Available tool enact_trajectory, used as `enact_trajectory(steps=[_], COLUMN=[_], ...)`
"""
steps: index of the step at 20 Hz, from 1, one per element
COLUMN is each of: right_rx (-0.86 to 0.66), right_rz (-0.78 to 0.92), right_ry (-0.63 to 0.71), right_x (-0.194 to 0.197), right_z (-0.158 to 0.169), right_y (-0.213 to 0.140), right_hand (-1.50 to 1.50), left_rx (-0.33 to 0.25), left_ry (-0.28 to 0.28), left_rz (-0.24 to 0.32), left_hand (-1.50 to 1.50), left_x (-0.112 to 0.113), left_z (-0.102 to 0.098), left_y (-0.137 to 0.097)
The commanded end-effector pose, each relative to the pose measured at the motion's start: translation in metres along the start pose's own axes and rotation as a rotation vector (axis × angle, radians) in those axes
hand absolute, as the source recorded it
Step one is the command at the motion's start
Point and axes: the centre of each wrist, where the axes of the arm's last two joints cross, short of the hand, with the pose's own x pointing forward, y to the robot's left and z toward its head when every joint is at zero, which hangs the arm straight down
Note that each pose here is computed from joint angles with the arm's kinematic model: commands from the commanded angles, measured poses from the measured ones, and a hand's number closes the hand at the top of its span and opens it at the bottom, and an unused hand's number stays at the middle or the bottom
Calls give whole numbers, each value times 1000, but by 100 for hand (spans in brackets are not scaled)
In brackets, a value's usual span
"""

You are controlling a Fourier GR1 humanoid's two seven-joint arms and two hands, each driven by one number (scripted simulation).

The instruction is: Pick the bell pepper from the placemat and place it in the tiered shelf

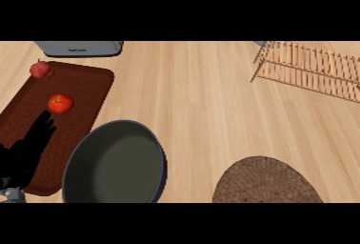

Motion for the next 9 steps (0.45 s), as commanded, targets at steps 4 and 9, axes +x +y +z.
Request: enact_trajectory(steps=[4,9], right_rx=[13,24], right_rz=[90,47], right_ry=[68,33], right_x=[2,1], right_z=[53,88], right_y=[-109,-160], right_hand=[-150,-150], left_rx=[32,42], left_ry=[27,8], left_rz=[5,4], left_hand=[0,0], left_x=[-10,-12], left_z=[3,5], left_y=[1,10])
